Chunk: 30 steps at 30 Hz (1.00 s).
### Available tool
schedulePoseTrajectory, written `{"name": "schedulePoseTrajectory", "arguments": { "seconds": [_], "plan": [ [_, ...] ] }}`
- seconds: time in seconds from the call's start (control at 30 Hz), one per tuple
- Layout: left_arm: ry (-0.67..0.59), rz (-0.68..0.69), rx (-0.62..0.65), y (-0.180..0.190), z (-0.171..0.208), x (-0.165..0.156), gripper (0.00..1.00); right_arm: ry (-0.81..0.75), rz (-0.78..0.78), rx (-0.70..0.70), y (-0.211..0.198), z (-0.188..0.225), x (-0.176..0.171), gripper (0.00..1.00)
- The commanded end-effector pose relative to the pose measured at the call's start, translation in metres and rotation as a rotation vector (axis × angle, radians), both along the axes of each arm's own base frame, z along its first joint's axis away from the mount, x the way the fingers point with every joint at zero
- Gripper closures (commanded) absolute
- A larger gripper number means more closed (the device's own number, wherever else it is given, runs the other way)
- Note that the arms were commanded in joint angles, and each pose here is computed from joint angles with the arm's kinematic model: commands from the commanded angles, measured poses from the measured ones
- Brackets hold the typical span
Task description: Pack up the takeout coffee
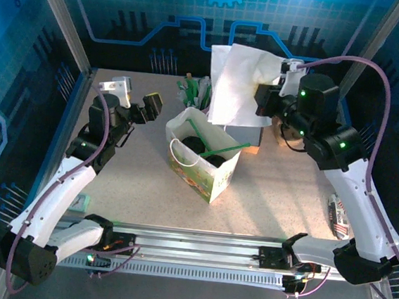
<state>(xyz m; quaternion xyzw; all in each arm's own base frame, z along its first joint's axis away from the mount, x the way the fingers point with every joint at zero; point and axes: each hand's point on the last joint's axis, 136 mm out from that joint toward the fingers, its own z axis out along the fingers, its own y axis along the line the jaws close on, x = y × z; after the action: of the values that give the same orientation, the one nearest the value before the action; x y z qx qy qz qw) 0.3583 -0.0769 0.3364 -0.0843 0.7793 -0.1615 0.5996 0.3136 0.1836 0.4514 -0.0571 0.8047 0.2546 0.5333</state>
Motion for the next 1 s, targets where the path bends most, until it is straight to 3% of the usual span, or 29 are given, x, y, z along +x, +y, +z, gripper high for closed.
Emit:
{"name": "schedulePoseTrajectory", "arguments": {
  "seconds": [0.0, 0.97],
  "plan": [
    [-0.036, -0.016, 0.010, -0.003, 0.006, -0.004, 0.01, -0.033, 0.049, -0.032, 0.015, -0.002, -0.005, 1.00],
    [-0.041, -0.020, 0.029, -0.005, 0.006, -0.005, 0.01, 0.042, 0.182, -0.252, 0.087, -0.095, -0.015, 1.00]
  ]
}}
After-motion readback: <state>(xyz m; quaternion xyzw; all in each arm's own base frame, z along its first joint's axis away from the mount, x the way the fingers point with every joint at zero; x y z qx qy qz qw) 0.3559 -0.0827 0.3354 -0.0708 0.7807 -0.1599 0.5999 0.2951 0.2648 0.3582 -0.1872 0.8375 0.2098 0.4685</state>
